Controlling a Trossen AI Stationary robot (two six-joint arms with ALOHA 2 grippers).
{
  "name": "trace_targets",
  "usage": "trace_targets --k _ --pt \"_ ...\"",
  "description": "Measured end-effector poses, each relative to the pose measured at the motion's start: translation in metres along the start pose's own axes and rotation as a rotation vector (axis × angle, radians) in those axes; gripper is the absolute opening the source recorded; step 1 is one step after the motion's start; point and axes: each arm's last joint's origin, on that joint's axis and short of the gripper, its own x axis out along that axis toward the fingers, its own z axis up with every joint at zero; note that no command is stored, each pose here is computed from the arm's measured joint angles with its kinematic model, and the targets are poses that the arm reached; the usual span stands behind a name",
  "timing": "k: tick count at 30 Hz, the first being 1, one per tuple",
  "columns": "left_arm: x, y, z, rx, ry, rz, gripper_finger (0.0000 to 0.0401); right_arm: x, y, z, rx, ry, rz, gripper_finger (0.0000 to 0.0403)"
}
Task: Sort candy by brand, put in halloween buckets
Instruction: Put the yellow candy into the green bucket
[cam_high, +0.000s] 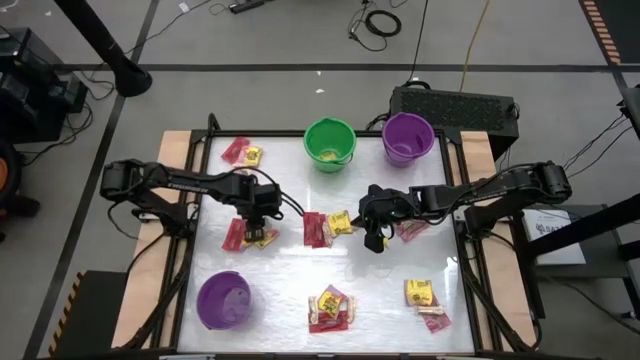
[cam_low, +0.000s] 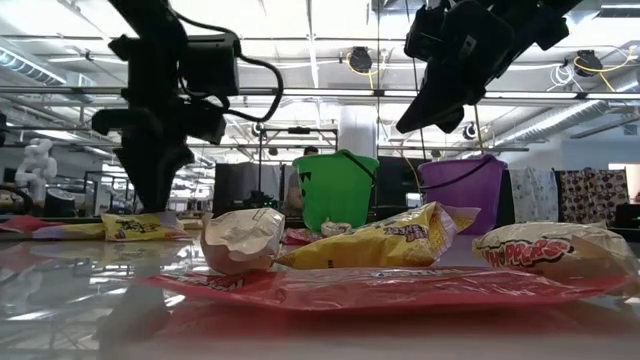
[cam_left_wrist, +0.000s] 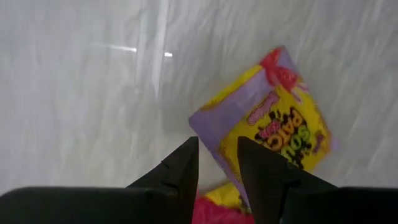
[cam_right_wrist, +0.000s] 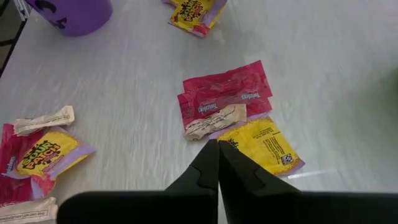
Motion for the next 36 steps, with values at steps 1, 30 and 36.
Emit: trace_targets --k 1,30,36 --pt "0.002 0.0 -0.001 -0.001 -0.005 0.0 0.0118 0.0 0.0 0.0 0.0 0.0 0.0 0.0" --pt "-0.026 -0.005 0.033 -0.016 -0.23 -0.112 0.0003 0.0 0.0 0.0 -0.003 0.001 0.0 0.0" --pt "-0.075 -0.001 0.069 0.048 -0.438 -0.079 0.0002 0.0 0.0 0.0 -0.001 0.002 0.0 0.0"
